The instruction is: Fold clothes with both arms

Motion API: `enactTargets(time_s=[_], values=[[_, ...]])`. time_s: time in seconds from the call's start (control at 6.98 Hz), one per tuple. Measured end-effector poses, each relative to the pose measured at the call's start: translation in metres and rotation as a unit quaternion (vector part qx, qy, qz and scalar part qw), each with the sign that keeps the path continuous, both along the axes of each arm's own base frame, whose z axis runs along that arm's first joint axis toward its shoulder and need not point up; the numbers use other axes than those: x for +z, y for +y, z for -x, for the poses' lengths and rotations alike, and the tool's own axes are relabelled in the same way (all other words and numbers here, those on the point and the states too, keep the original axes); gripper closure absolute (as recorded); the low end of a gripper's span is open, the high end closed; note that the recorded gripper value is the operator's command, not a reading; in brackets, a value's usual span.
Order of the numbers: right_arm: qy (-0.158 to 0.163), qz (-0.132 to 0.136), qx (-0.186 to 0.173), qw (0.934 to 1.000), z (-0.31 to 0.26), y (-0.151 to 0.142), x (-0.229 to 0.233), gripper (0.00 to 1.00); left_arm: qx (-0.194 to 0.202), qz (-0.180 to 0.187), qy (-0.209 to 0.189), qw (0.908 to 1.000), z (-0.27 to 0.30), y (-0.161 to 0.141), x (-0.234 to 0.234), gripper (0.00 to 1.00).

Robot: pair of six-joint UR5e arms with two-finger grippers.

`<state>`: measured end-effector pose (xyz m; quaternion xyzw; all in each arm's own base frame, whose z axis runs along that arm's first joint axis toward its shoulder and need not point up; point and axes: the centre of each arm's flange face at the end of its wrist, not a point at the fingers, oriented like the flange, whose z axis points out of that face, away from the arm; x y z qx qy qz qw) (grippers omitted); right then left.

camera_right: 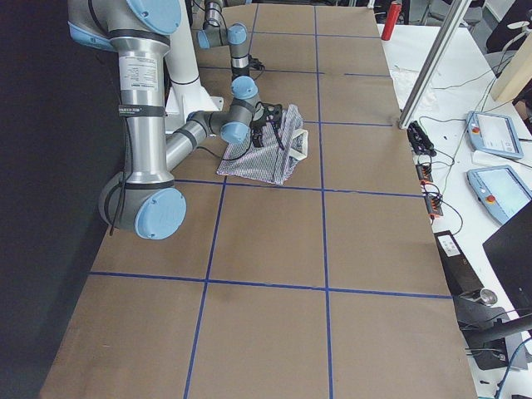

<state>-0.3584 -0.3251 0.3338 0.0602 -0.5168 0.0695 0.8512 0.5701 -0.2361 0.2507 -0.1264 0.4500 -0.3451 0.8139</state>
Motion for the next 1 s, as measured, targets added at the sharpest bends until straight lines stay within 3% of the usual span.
enactTargets(time_s=[0.29,0.72,0.86,1.0], values=[[-0.001,0.0,0.0,1.0,-0.001,0.0001,-0.0014,0.0,-0.004,-0.006,0.002,1.0,-0.0024,-0.0021,-0.0018,0.11],[-0.003,0.0,0.0,1.0,-0.0018,0.0,-0.0022,0.0,-0.011,-0.012,-0.004,0.9999,-0.008,-0.0052,0.0015,0.36],[-0.003,0.0,0.0,1.0,-0.0019,0.0,-0.0022,0.0,-0.013,-0.013,-0.004,0.9998,-0.0089,-0.0062,0.0013,0.48],[-0.003,0.0,0.0,1.0,-0.002,-0.0001,-0.0023,0.0,-0.017,-0.015,-0.004,0.9997,-0.0089,-0.0077,0.0002,0.73]])
